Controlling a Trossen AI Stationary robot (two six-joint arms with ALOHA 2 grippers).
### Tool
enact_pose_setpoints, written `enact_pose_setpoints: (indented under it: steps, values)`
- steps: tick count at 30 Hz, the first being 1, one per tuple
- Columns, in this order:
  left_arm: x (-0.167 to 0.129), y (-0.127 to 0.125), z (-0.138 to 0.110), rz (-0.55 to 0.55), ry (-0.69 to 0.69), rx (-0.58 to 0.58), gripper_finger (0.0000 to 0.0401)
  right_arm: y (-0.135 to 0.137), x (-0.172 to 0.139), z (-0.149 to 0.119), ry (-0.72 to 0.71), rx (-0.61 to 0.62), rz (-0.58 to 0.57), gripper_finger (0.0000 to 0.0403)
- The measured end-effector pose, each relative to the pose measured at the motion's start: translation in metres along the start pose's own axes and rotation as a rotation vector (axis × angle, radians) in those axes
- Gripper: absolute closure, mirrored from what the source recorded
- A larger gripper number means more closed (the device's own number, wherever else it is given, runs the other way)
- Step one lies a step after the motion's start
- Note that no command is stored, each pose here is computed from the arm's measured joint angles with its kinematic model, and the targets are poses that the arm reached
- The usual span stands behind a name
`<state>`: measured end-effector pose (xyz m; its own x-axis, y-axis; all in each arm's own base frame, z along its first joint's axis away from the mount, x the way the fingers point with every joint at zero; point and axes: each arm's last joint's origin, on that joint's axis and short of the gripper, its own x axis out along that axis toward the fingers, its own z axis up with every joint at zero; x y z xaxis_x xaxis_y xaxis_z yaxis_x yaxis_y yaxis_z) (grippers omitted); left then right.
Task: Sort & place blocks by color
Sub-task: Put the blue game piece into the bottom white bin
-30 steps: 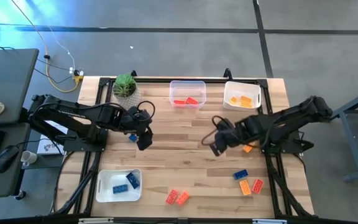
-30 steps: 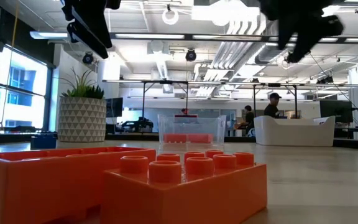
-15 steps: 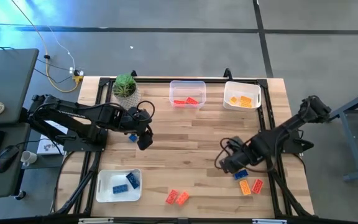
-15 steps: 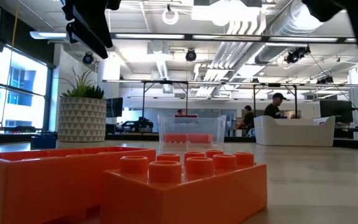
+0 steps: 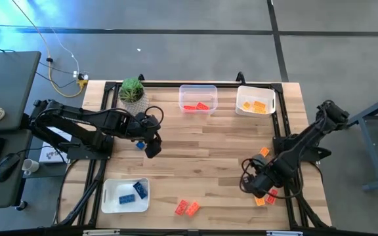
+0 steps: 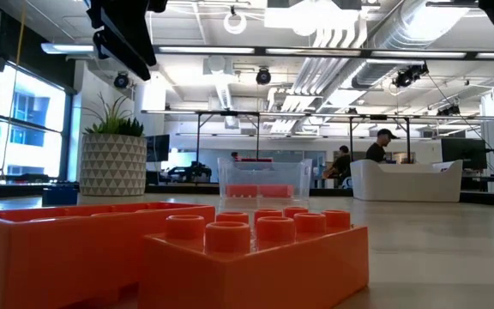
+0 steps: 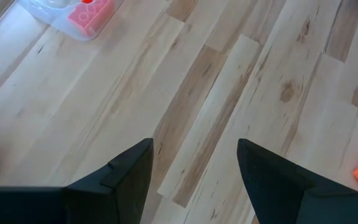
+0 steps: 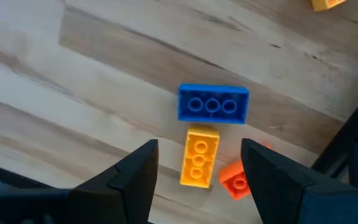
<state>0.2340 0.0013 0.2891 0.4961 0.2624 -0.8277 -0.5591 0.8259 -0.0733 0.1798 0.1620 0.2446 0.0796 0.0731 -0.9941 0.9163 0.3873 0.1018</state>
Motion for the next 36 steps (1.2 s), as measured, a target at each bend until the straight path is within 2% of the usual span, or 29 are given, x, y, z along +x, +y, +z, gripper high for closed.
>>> enact_pose_setpoints:
  steps: [2, 10, 19, 24, 31, 36]
  values:
    - [0.0, 0.0, 0.0, 0.0, 0.0, 0.005, 0.0182, -0.001, 0.004, -0.001, 0.031, -0.041, -0.005, 0.0187]
    - [0.0, 0.0, 0.0, 0.0, 0.0, 0.03, 0.0182, -0.01, 0.022, -0.001, 0.116, -0.078, -0.071, 0.0187]
    - [0.0, 0.001, 0.0, 0.021, -0.013, 0.036, 0.0182, 0.003, 0.028, 0.004, 0.118, -0.277, 0.085, 0.0187]
    - [0.0, 0.001, 0.001, 0.022, -0.013, 0.075, 0.0182, 0.018, 0.027, 0.016, 0.047, -0.391, 0.214, 0.0187]
    - [0.0, 0.001, 0.001, 0.022, -0.013, 0.081, 0.0182, 0.022, 0.027, 0.037, -0.004, -0.464, 0.213, 0.0187]
    - [0.0, 0.002, 0.001, 0.042, -0.024, 0.083, 0.0182, 0.021, 0.027, 0.044, -0.025, -0.6, 0.189, 0.0187]
